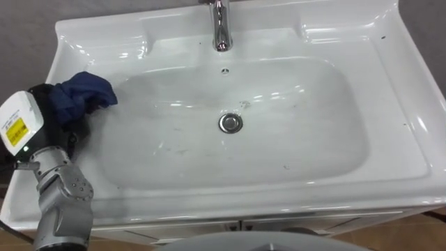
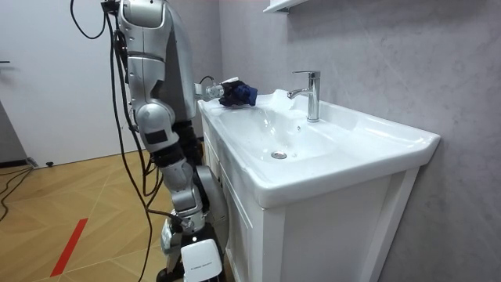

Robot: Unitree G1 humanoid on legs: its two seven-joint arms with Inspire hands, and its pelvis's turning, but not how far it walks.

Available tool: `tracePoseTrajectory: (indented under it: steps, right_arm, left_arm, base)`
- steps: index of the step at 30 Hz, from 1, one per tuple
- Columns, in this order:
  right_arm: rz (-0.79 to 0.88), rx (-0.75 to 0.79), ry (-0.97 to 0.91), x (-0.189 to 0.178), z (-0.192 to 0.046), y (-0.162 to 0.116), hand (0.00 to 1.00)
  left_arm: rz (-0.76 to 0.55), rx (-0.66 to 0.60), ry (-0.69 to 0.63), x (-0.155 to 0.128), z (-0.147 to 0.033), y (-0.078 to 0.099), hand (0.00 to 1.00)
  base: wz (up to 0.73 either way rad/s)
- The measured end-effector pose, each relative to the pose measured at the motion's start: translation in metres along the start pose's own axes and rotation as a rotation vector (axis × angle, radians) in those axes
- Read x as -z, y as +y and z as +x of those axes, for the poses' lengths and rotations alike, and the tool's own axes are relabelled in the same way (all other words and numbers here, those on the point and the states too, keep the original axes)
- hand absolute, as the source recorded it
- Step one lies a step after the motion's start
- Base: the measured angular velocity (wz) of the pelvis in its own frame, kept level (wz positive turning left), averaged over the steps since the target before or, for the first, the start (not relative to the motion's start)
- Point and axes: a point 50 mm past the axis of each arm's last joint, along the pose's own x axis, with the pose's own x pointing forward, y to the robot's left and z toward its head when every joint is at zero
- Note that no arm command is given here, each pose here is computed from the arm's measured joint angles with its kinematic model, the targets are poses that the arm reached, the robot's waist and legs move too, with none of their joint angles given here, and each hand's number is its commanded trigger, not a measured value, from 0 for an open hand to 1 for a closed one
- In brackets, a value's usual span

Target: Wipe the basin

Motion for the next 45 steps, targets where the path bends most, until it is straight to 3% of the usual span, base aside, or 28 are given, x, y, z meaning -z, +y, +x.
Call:
tracePoseTrajectory:
  steps: [11, 13, 14, 32, 45]
  right_arm:
    - [-0.014, 0.009, 0.025, 0.004, 0.000, 0.000, 0.00]
    - [-0.014, 0.008, 0.027, 0.005, 0.000, 0.000, 0.00]
    - [-0.013, 0.007, 0.027, 0.005, 0.000, 0.000, 0.00]
    - [0.000, 0.003, -0.013, -0.007, 0.000, 0.002, 0.00]
    - [0.001, 0.004, 0.000, -0.003, 0.000, 0.002, 0.00]
  left_arm:
    - [-0.019, 0.001, 0.024, 0.003, -0.001, -0.002, 1.00]
    - [-0.007, 0.017, 0.039, 0.008, -0.003, -0.005, 0.25]
    - [-0.008, 0.016, 0.036, 0.007, -0.003, -0.005, 0.00]
    - [-0.024, 0.018, 0.015, 0.004, -0.003, -0.007, 0.00]
    - [-0.057, -0.073, -0.022, -0.006, 0.002, 0.009, 0.00]
  base:
    - [0.00]
    - [0.00]
    - [0.00]
    - [0.00]
    - [0.00]
